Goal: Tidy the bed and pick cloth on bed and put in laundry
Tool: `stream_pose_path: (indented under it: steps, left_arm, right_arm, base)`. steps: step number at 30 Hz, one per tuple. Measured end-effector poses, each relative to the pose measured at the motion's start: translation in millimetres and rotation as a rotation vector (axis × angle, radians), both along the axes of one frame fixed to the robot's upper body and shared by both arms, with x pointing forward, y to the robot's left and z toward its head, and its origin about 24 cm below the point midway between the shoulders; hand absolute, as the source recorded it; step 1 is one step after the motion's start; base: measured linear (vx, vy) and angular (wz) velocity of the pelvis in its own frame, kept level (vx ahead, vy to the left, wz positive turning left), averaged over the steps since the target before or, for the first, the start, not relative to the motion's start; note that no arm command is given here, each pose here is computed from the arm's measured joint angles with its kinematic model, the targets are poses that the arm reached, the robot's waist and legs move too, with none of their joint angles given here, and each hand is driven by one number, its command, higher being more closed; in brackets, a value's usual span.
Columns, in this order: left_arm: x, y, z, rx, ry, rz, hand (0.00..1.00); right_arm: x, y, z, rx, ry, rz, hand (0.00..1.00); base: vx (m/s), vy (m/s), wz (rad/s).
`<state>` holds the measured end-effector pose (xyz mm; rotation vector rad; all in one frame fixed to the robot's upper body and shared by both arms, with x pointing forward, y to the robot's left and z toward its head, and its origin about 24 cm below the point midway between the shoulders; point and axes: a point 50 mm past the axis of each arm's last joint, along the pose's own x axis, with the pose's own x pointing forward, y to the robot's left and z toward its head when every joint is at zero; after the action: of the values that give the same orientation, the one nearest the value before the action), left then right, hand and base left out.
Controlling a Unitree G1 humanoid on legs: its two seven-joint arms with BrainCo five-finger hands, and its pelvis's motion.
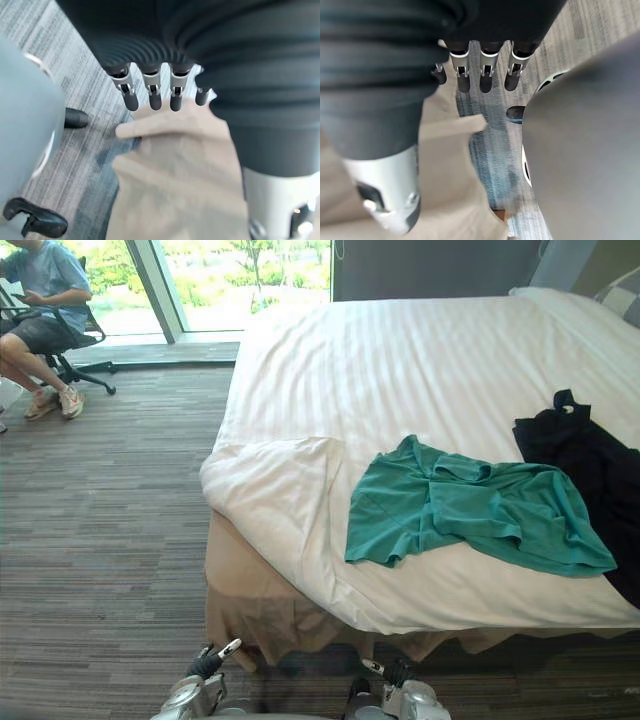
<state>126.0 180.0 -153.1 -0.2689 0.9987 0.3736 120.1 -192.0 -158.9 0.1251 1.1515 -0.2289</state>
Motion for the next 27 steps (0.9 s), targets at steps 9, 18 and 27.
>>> stream_pose_path:
  steps: [9,18,27]
  left_arm:
    - [2.1,26.0,4.7,-0.141,-0.087,0.582,0.0]
    - [52.7,128.3,79.7,0.202,-0.572,0.838,0.0]
    - [147.6,157.4,234.2,0.573,-1.129,0.415,0.0]
  right_arm:
    - [-8.3,-7.4,-1.1,-0.003,0.022,-0.106,0.0]
    - [-12.1,-9.0,-1.4,-0.015,0.032,-0.115,0.0]
    - [-25.1,-21.0,-0.9,-0.059,0.029,-0.177,0.0]
  base:
    - [0.07,0.041,0.03]
    - [-0.03,0.003,-0.12]
    - [0.01,0.005,-0.05]
